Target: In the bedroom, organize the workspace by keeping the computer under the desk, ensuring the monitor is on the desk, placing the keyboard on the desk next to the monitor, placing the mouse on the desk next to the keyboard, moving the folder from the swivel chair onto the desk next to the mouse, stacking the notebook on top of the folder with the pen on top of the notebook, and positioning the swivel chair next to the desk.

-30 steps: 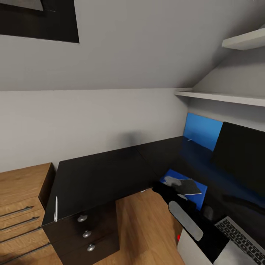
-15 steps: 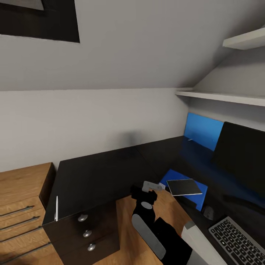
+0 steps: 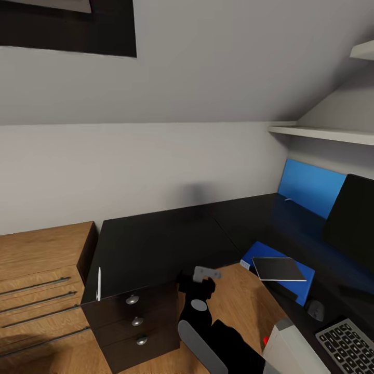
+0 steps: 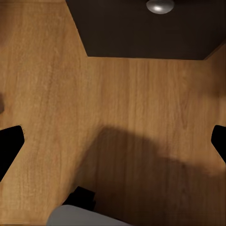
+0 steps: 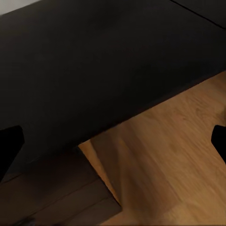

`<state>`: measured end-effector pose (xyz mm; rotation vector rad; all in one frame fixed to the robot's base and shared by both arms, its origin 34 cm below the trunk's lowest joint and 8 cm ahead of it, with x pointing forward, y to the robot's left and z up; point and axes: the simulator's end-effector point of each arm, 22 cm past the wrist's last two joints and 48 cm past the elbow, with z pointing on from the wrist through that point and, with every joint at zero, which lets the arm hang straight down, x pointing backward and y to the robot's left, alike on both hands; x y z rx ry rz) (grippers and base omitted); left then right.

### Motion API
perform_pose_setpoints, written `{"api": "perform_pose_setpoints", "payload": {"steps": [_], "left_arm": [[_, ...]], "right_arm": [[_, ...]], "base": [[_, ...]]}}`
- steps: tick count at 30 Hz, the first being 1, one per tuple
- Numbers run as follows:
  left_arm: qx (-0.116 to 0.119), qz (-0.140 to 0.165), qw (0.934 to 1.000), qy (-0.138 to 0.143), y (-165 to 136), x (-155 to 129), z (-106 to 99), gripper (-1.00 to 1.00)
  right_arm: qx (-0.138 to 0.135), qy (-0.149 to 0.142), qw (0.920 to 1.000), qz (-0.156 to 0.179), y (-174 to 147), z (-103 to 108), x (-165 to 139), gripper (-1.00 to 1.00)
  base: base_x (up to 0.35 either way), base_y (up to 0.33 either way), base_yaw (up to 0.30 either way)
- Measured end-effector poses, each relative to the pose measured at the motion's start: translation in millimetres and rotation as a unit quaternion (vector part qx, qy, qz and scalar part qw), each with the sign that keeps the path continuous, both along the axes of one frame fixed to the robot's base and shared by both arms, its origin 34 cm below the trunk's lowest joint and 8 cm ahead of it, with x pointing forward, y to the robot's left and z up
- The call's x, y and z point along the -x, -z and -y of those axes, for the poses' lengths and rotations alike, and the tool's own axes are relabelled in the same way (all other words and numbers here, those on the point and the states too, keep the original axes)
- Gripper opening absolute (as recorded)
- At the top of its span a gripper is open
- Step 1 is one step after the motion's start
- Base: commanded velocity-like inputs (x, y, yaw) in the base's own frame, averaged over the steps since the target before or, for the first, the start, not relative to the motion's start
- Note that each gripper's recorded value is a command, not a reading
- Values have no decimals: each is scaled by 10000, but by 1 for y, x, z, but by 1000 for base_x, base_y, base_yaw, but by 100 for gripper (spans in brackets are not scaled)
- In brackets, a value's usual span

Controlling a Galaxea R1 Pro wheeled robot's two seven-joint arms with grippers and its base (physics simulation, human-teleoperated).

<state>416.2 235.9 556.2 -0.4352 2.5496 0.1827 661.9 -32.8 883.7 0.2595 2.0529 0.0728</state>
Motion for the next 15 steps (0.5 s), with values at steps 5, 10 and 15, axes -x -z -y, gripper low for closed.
{"api": "perform_pose_setpoints", "payload": {"steps": [5, 10, 15], "left_arm": [[0, -29, 10000, 0, 2, 2, 0, 100], [1, -58, 10000, 0, 3, 4, 0, 100], [7, -91, 10000, 12, 5, 6, 1, 100]], "right_arm": [[161, -134, 9998, 15, 7, -7, 4, 100], [207, -159, 9997, -24, 12, -8, 5, 100], [215, -161, 9996, -60, 16, -8, 6, 100]], "base": [[0, 0, 197], [0, 0, 180], [0, 0, 173]]}}
